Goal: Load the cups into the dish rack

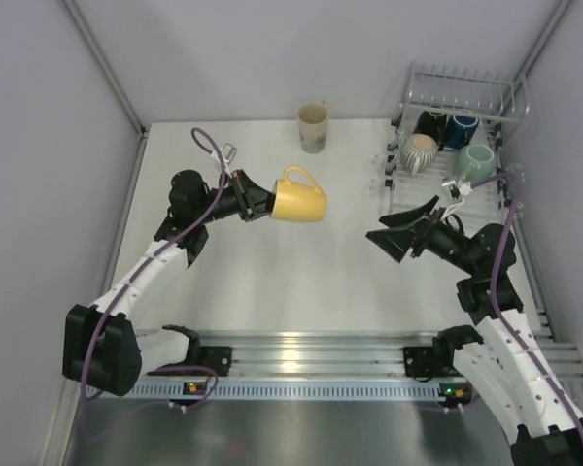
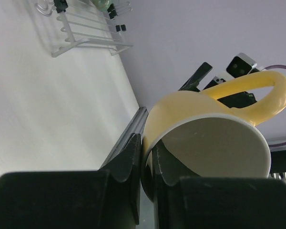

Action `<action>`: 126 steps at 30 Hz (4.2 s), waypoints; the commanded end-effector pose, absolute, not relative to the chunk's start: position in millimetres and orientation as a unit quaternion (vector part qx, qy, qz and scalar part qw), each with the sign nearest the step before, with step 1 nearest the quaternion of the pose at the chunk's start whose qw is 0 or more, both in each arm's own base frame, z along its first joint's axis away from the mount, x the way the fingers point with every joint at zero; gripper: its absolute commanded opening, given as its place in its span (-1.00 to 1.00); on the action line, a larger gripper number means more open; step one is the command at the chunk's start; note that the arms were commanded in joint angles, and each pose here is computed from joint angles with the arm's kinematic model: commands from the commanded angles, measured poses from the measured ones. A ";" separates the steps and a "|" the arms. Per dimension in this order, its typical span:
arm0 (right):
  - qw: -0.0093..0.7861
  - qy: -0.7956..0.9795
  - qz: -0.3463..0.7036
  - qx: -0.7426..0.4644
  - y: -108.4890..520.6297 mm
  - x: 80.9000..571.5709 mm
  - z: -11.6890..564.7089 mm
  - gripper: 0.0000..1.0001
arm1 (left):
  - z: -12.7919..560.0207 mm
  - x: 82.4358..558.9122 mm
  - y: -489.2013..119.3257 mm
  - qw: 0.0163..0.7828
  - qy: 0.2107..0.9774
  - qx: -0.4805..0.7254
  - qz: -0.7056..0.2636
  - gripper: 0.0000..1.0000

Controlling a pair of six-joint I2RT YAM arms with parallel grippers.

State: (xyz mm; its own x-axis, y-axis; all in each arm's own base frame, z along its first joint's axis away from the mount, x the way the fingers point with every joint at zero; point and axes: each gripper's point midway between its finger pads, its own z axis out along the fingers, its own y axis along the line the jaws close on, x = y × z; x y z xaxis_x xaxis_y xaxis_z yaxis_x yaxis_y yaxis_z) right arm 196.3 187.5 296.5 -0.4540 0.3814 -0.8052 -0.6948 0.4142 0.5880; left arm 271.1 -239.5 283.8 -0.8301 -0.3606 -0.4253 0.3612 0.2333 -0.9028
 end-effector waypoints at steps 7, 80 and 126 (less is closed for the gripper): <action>0.586 0.589 0.523 -0.190 204.0 222.2 354.5 0.99 | 327.9 234.3 -279.9 0.260 0.654 0.103 -0.703 -1.00; 0.481 0.810 0.274 0.192 120.6 314.3 282.6 -1.00 | 186.1 290.7 -205.7 0.345 0.845 -0.038 -0.407 0.96; 0.215 0.657 0.110 0.714 -16.0 433.6 157.5 -1.00 | 229.8 254.1 -158.1 0.444 0.828 -0.042 -0.339 0.96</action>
